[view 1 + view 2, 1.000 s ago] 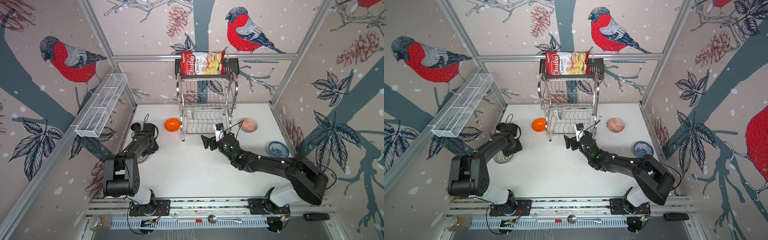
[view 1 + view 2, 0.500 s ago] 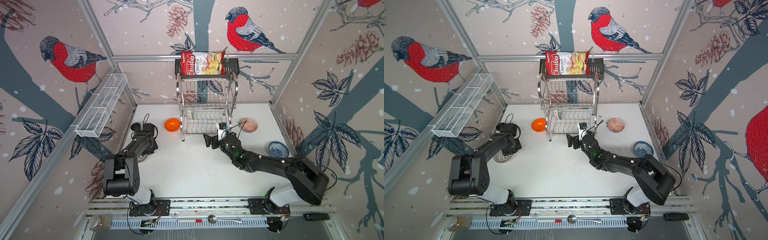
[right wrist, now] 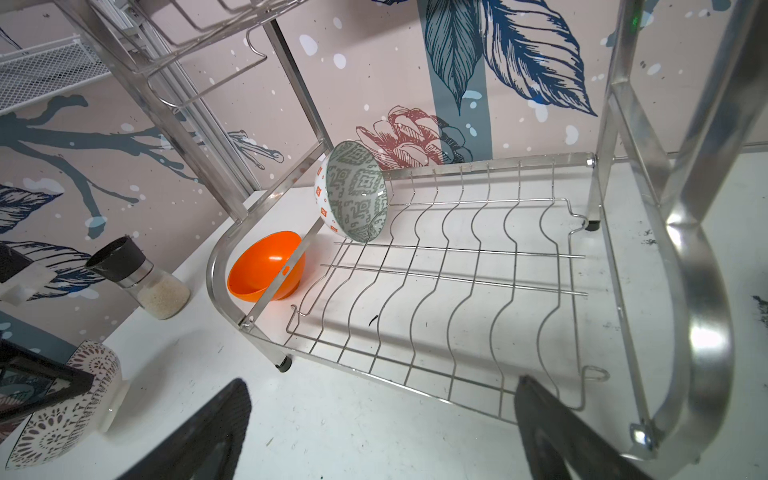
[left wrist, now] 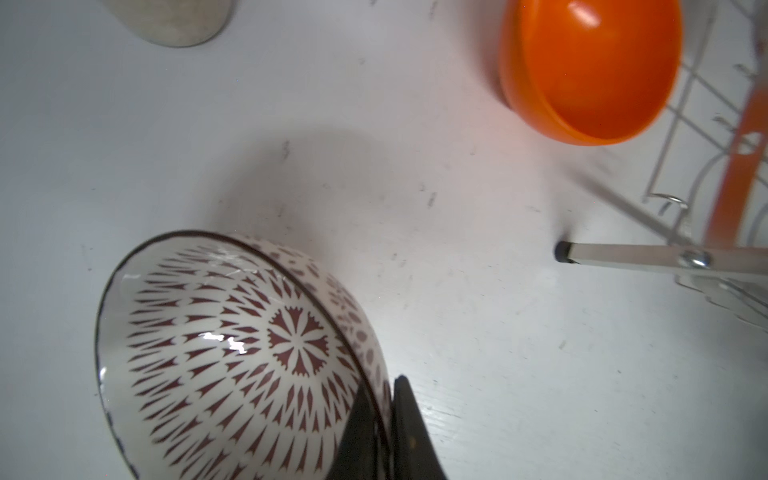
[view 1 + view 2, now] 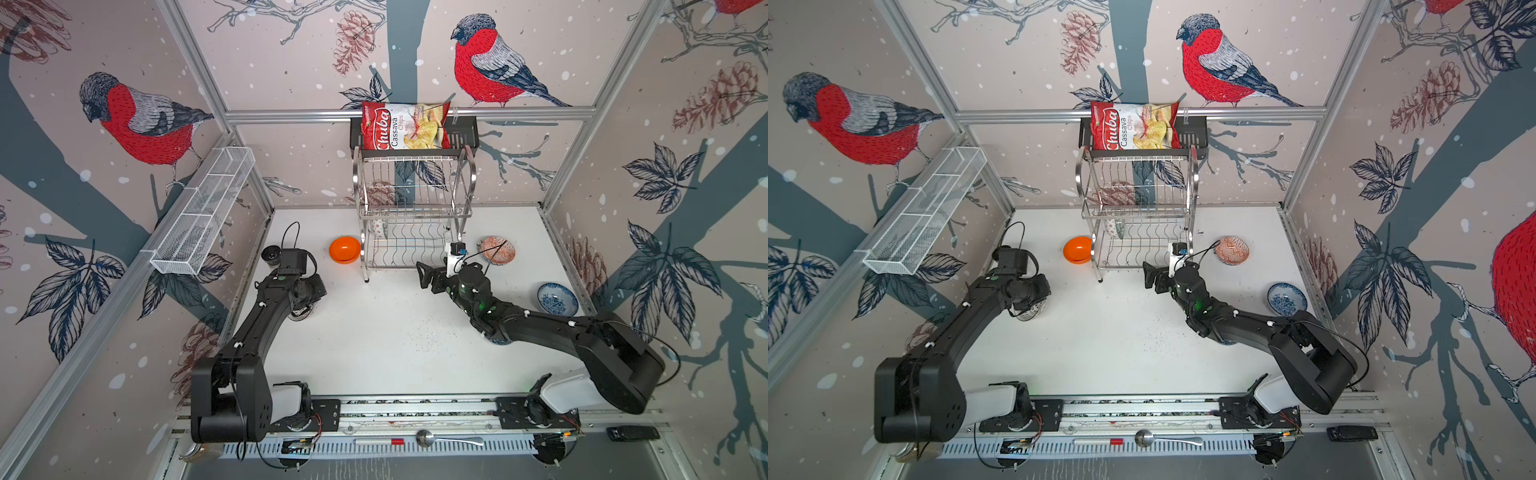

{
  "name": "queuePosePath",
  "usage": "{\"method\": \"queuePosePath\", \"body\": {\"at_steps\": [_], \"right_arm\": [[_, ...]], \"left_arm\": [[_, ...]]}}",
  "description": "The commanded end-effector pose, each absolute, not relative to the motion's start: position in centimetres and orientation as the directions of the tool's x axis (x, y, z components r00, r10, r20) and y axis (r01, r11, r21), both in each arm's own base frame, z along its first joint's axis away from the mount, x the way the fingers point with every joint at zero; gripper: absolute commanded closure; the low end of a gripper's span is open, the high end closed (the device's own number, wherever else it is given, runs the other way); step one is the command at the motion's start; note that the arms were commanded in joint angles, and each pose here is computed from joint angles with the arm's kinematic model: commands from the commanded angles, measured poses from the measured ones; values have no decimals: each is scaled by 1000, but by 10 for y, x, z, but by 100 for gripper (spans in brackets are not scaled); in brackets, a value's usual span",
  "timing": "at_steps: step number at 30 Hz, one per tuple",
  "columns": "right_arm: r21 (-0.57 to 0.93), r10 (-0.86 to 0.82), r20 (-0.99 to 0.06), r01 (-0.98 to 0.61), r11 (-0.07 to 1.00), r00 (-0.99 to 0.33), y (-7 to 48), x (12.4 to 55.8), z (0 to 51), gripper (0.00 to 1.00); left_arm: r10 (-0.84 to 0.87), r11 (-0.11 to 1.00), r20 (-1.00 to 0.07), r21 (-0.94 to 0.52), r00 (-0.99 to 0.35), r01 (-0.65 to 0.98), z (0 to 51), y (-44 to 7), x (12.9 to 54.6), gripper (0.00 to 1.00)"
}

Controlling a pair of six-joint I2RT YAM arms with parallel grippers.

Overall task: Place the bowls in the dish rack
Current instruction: 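Grasp the maroon-patterned bowl rim with the left gripper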

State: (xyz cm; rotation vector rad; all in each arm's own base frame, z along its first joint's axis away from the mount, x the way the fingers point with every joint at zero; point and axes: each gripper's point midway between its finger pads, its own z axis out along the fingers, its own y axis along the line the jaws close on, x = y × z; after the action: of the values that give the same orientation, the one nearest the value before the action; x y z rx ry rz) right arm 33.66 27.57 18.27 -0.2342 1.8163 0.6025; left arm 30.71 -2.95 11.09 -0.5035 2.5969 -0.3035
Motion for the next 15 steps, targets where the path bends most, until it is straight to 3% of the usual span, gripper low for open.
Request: {"method": "queuePosePath", "body": {"at_steps": [1,15], "right_arm": [[322,194,-931,-442,838,-310,271,339,195,0],[380,295,-914,-334,863,-279,226,349,203,0]], "left_arm": [[-385,897,-427,-382,-818,-223,129,-62,311,100],[-171,930,-429,-369,-887,-1,125,-193,285,100]]}}
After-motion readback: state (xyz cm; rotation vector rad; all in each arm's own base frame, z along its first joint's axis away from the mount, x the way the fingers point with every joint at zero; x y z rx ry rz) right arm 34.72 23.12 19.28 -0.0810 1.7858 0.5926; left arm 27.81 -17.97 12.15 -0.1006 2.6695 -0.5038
